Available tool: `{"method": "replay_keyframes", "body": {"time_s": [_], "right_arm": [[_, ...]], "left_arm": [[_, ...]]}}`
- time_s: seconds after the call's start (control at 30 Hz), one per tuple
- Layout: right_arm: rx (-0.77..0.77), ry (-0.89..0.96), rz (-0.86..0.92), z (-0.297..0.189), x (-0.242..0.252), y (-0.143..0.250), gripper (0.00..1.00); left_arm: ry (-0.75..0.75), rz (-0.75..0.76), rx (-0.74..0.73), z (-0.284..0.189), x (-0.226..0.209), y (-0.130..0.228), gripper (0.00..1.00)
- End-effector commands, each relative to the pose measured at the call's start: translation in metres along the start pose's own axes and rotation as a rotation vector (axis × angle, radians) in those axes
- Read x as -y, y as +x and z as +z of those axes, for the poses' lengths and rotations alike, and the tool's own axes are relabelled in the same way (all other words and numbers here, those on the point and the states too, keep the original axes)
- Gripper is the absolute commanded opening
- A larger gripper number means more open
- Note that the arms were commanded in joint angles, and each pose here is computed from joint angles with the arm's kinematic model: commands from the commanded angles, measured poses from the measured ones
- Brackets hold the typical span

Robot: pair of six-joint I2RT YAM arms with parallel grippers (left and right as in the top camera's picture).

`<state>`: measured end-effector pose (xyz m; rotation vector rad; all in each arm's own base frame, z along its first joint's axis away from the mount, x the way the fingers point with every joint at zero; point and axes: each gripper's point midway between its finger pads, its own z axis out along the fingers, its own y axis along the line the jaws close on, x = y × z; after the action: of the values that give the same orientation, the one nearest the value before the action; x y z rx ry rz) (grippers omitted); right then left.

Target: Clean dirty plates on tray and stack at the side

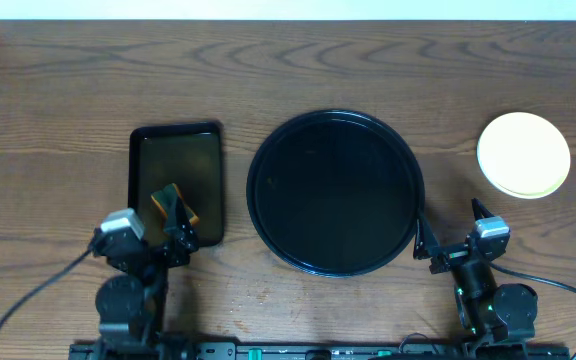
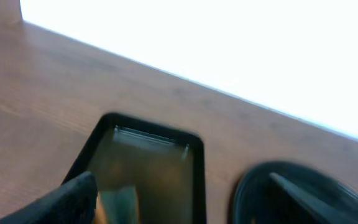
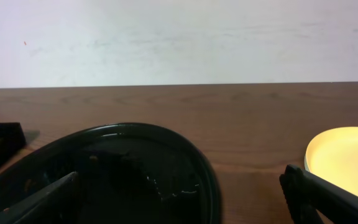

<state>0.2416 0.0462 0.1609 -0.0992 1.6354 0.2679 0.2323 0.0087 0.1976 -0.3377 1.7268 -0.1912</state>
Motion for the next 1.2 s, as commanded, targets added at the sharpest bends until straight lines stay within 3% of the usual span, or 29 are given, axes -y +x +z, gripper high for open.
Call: {"method": "replay_keyframes", "body": {"time_s": [0.0,0.23,1.17], "right_arm": [[0.001,-0.004,-0.010,0.000,-0.001,0.001,0.99],[0.001,-0.004,-0.010,0.000,-0.001,0.001,0.99],[0.001,-0.004,-0.010,0.000,-0.001,0.001,0.99]], "left_arm": [[0.011,-0.057,0.085,0.001,-0.006,0.005,0.86],[-0.001,-0.105,0.035,0.022,-0.020,0.054,0.86],[0.018,-0.090,0.030,0.022,-0.015,0.055,0.86]]}}
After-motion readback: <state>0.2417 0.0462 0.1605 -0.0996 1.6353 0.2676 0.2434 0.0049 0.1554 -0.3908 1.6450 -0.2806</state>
